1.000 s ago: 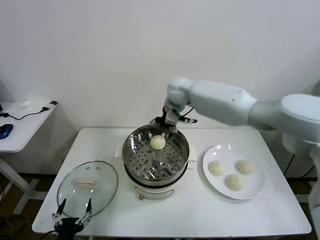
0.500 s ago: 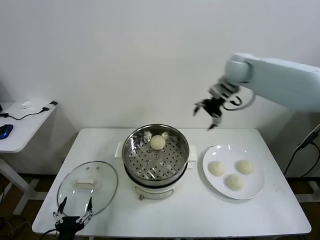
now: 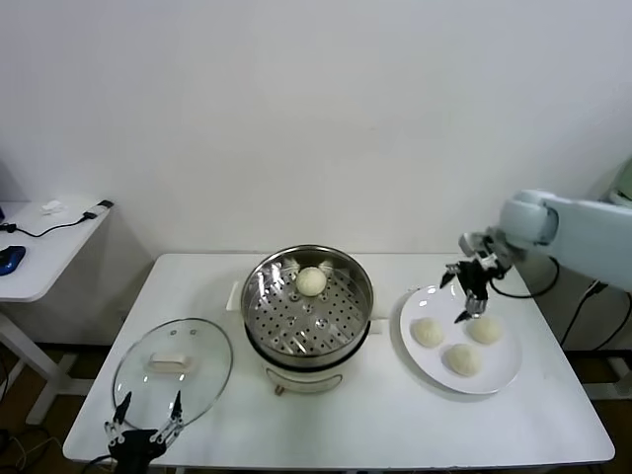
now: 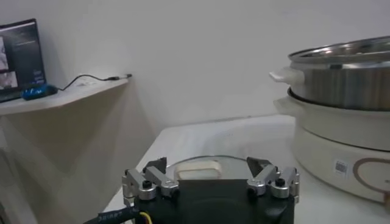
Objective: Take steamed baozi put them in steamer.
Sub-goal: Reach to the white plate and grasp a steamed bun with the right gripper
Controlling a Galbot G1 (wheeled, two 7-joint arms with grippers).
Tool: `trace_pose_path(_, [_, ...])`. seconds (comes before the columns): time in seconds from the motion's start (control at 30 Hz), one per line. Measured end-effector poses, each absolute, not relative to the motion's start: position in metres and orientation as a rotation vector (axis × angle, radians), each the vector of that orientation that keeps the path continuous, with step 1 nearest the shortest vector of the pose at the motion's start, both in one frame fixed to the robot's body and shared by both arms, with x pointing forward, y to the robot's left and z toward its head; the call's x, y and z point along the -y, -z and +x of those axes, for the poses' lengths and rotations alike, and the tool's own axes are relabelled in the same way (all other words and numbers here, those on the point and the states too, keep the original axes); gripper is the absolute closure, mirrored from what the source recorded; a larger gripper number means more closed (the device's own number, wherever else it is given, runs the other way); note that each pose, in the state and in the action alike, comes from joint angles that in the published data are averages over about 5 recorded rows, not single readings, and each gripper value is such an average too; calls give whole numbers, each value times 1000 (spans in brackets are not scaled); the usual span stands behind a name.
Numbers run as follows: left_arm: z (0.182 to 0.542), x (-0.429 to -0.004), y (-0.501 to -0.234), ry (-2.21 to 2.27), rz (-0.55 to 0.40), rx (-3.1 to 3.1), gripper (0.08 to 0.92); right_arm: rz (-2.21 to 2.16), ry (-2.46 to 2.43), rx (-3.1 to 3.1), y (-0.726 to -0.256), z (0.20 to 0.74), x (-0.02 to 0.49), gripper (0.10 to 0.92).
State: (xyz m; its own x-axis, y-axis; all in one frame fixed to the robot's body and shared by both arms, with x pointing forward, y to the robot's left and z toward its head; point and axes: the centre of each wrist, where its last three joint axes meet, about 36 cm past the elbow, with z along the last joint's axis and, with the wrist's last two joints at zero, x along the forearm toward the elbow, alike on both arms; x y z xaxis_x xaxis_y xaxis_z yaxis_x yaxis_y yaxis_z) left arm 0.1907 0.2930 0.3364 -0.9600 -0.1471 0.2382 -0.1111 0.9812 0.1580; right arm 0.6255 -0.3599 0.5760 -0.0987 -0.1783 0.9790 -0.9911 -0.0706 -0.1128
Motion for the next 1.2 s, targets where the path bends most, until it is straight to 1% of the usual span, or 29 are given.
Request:
trace_pose_path(0.2, [190, -291, -332, 206, 190, 2868, 177, 1272, -1203, 1405, -536, 622, 361, 200])
trace_pose_path(0.53, [188, -291, -327, 208, 192, 2855, 177, 1208, -1152, 1429, -482, 625, 348, 200])
trace_pose_path(0.7, [187, -290, -324, 206, 194, 2848, 177, 1187, -1140, 1449, -464, 628, 341, 200])
trace_pose_path(0.93, [186, -289, -321, 207, 193, 2842, 177, 1164, -1133, 1473, -452, 634, 339, 205])
trace_pose_path(1.03, [187, -289, -320, 208, 194, 2842, 177, 1159, -1132, 1481, -447, 635, 337, 228])
trace_pose_path(1.13, [187, -289, -320, 209, 195, 2841, 177, 1155, -1131, 1487, -444, 637, 336, 270])
trace_pose_path(1.2, [187, -289, -320, 210, 195, 2841, 177, 1154, -1132, 1487, -444, 637, 335, 314])
